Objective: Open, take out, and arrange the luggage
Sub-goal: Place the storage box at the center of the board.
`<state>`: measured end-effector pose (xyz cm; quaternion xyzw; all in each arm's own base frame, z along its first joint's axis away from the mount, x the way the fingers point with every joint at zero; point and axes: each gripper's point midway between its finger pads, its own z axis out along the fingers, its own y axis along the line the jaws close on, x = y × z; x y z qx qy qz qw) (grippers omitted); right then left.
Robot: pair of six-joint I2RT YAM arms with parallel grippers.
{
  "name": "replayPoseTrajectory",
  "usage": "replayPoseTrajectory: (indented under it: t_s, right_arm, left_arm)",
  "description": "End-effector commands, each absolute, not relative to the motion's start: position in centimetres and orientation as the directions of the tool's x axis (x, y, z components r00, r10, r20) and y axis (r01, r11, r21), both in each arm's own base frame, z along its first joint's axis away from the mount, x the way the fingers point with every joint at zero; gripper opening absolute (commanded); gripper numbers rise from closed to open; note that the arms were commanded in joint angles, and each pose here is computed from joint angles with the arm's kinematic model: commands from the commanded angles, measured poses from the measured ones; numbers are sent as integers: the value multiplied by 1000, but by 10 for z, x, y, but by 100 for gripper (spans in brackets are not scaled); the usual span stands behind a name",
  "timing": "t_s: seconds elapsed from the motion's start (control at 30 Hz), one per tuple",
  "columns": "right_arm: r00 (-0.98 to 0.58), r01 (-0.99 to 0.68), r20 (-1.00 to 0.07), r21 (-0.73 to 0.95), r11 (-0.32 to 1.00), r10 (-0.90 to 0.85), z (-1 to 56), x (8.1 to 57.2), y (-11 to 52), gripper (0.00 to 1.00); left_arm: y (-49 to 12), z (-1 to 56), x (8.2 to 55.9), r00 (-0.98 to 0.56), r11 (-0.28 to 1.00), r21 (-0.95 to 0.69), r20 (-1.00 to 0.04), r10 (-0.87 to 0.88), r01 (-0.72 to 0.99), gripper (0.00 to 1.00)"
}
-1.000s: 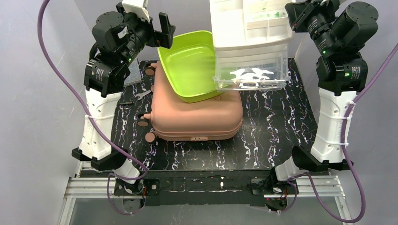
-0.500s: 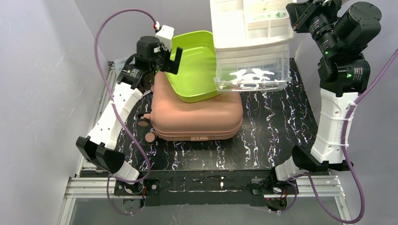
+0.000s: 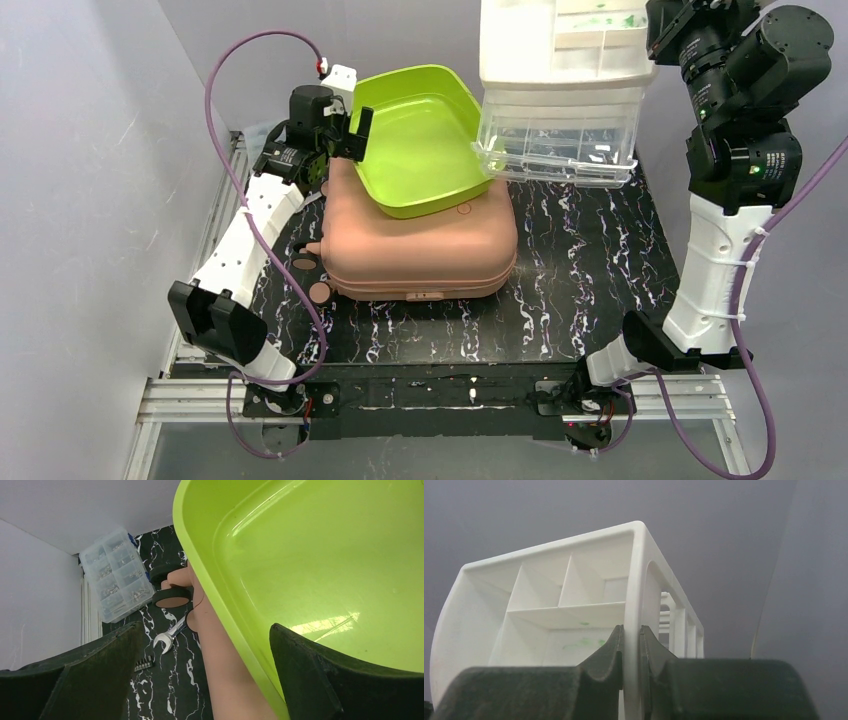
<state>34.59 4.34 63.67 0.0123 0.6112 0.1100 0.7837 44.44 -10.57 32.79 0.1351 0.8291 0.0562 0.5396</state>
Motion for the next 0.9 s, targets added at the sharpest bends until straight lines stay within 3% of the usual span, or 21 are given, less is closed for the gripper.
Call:
replayPoseTrajectory:
  t_s: [0.0,0.87]
  right_arm:
    - [528,-65,-830,170,983,179,719,289,11,1]
    - [307,249,-951,48,967,-32,609,385,-28,1]
  left_arm:
    - [-88,347,440,-345,970,220,-907,243,105,98]
    - [-72,364,424,-306,987,125,-940,151,104,98]
